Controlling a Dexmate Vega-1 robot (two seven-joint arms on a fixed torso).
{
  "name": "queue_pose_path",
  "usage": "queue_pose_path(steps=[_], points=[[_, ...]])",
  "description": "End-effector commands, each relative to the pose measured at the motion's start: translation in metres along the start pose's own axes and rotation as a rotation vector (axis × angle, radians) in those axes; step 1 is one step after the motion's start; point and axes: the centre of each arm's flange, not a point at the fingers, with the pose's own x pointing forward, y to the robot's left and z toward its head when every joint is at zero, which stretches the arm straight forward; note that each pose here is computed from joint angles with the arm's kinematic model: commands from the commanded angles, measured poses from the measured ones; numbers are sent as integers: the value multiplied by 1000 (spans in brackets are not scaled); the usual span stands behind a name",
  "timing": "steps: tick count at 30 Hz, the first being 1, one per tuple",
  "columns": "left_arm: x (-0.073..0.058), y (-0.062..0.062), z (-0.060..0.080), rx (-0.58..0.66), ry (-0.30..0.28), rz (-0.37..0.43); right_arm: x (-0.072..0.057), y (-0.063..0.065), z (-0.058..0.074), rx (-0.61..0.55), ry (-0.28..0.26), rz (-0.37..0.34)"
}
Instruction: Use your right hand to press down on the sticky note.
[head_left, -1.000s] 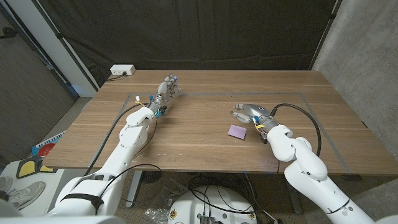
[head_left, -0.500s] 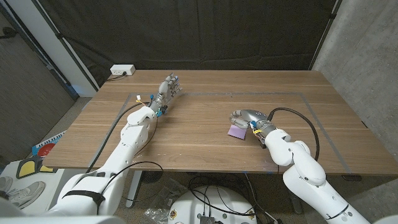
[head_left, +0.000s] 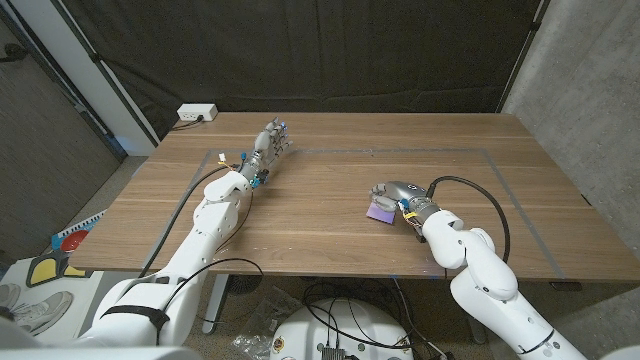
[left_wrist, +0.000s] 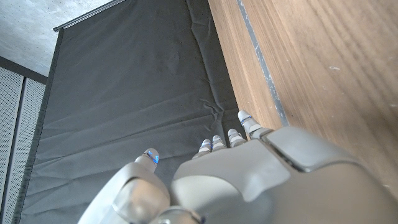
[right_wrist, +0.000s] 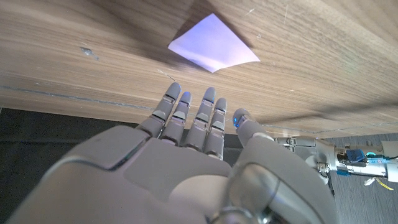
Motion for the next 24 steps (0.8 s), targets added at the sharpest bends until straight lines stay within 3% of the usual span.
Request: queue_pose_path(steps=[1, 24], points=[[0, 0, -1, -1, 4, 3, 7, 8, -4, -11, 29, 43], [2, -1, 3, 11, 5, 1, 14, 18, -13, -15, 75, 101]])
